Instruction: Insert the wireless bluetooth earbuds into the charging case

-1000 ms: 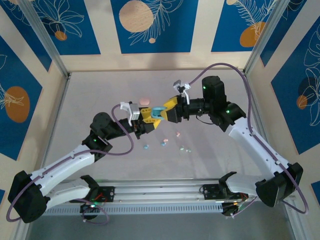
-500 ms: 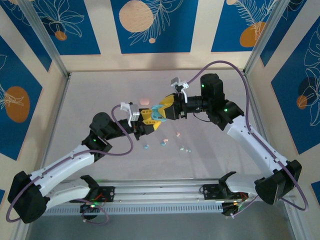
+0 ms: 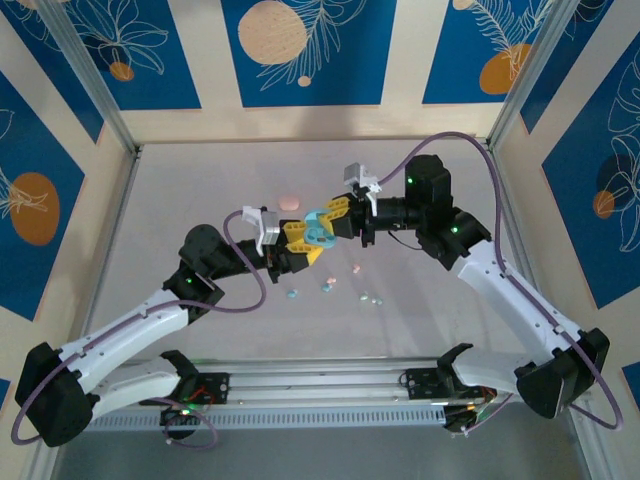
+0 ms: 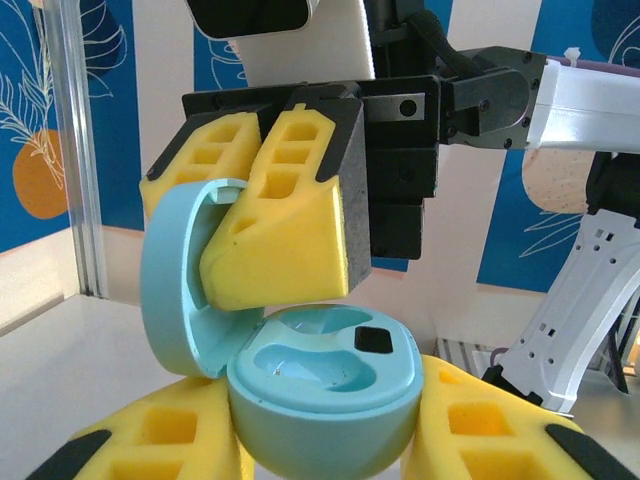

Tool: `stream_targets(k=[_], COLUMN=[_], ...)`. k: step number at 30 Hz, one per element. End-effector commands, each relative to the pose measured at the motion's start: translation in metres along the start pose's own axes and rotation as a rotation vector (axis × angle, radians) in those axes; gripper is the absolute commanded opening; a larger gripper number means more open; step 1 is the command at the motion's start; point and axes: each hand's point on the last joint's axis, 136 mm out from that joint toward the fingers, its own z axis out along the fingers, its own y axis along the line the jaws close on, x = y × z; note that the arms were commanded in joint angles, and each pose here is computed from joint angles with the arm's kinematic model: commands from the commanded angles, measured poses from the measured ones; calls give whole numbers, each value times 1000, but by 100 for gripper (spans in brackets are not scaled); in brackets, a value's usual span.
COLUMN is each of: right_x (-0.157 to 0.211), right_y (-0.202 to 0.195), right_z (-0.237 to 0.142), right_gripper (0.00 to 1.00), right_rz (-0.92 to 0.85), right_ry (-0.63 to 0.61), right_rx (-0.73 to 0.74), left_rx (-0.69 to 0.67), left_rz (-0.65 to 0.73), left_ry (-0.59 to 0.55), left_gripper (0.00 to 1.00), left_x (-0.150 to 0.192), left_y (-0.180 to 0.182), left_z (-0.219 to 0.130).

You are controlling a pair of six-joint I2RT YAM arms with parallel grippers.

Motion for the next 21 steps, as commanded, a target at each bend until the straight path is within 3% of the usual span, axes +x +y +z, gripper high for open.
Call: stream_targets(k=[1, 4, 21], right_x=[-5, -5, -4], right_y=[19, 23, 27], right_z=[-2, -2, -3], right_gripper=[11, 7, 5], right_rz=[-69, -100, -138], right_ry=[-19, -22, -37], right_rx=[-56, -69, -66], left_rx=[5, 3, -13], left_rz=[24, 23, 10], left_ry=[-40, -37, -18], left_gripper=[34, 37, 50], left_x=[-20, -19, -16], left_y=[-4, -4, 0], left_z=[-1, -1, 0])
